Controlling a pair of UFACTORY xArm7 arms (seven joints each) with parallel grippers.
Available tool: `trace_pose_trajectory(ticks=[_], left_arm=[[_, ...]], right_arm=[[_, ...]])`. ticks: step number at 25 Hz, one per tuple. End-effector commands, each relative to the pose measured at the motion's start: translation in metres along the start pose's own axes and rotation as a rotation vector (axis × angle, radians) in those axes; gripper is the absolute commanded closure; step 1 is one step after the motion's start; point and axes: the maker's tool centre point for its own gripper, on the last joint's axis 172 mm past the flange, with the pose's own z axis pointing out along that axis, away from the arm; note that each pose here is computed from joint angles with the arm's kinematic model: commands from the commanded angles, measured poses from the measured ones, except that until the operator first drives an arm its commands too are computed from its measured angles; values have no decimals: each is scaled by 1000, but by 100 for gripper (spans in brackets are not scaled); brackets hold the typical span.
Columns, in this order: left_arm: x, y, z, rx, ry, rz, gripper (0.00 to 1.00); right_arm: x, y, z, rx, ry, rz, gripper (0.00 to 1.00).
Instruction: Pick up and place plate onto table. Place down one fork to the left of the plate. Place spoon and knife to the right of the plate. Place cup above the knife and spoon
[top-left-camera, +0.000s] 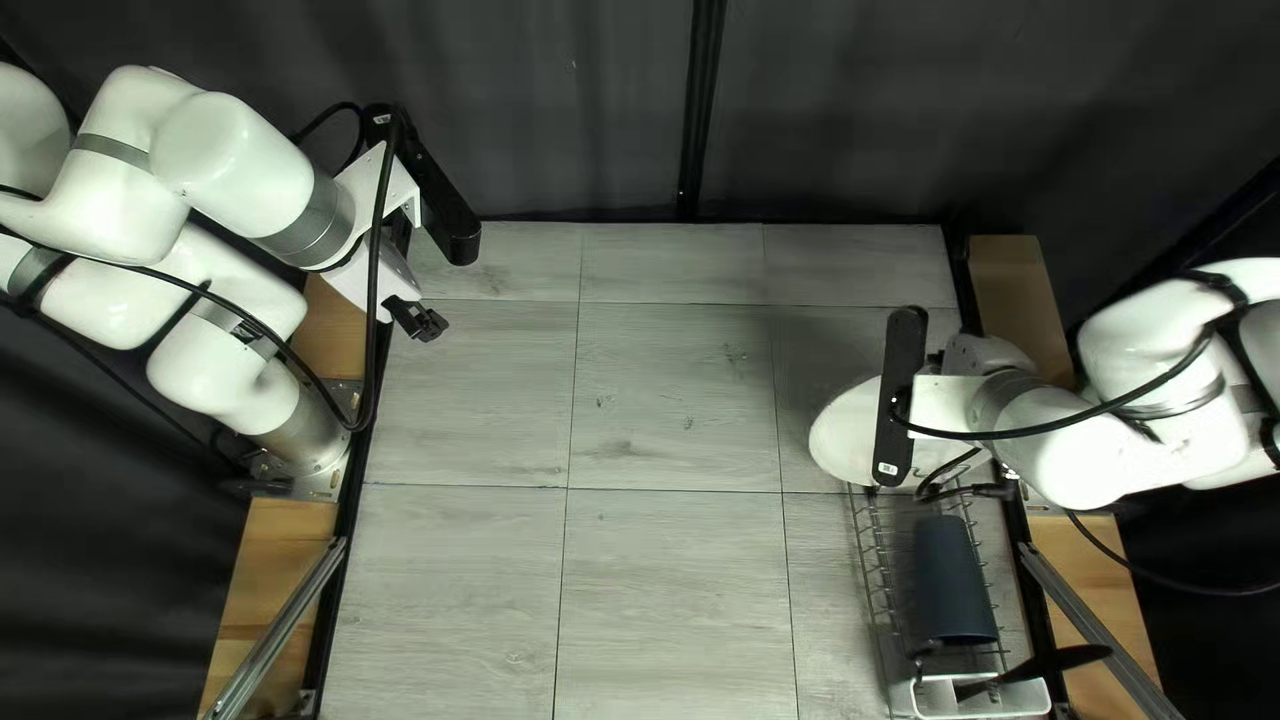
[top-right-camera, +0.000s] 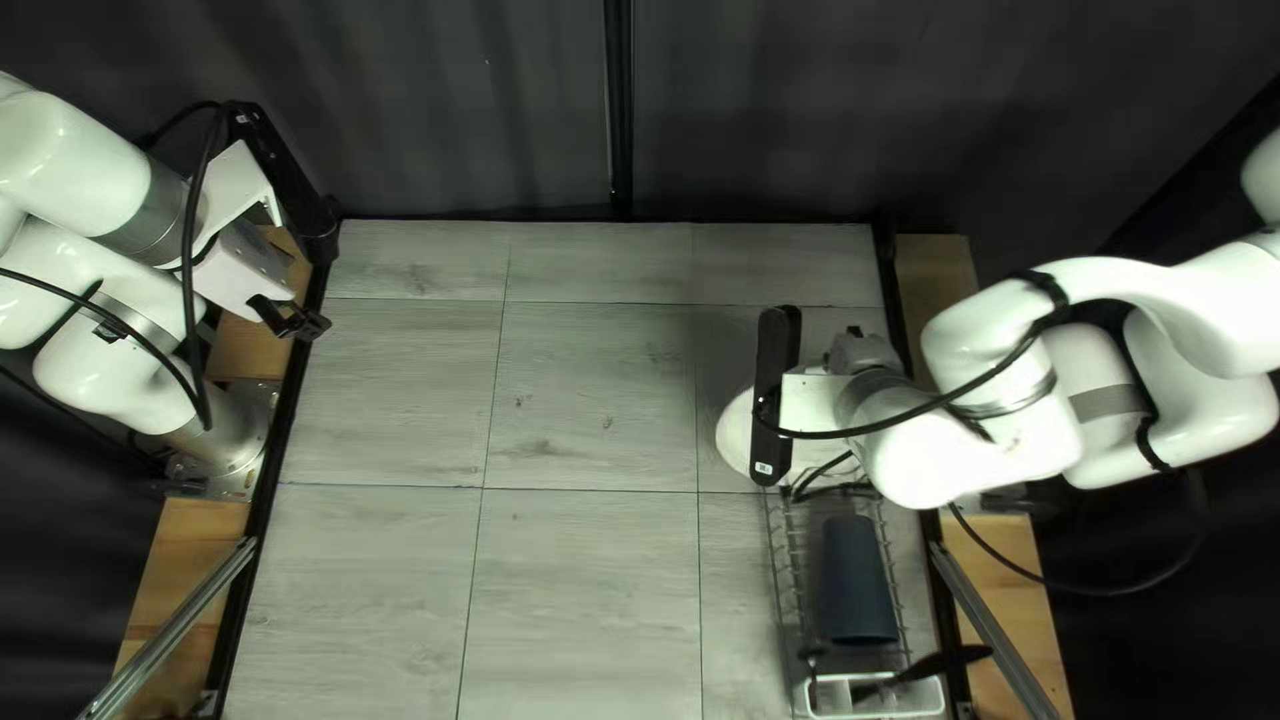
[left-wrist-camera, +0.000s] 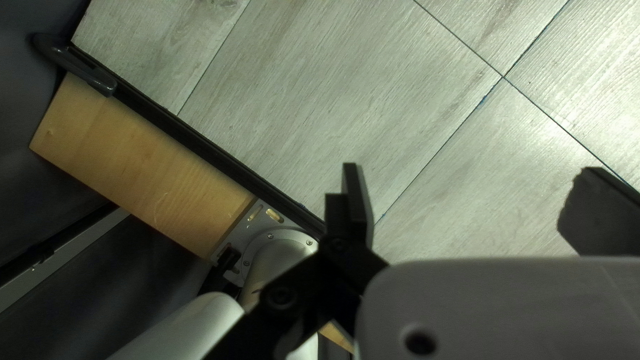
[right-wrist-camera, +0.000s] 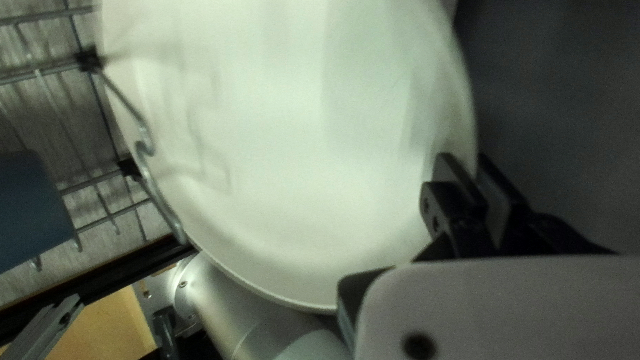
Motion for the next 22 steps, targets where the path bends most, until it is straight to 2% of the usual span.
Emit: trace_pose_trajectory(ticks=[1,4,8,9,11,13,15,17,22], left_arm=[[0,0,0,0,0,0,0],[0,0,0,0,0,0,0],[0,0,0,0,0,0,0],[0,0,0,0,0,0,0],[0,0,0,0,0,0,0],[0,0,0,0,0,0,0],[0,0,0,0,0,0,0],[0,0,0,0,0,0,0],[0,0,0,0,0,0,0]], right_arm=[[5,39,-18,-53,-5,10,100],[8,82,-24,-82,-8,24,100],[25,116,-30,-59,-32,71,100],[34,120,-33,-34,-59,104,100],[56,111,-37,29,-72,146,100],[85,91,-37,101,-94,192,100],[120,65,-31,201,-110,242,100],[140,44,-25,293,-118,268,100],[178,0,-18,446,-89,277,100]])
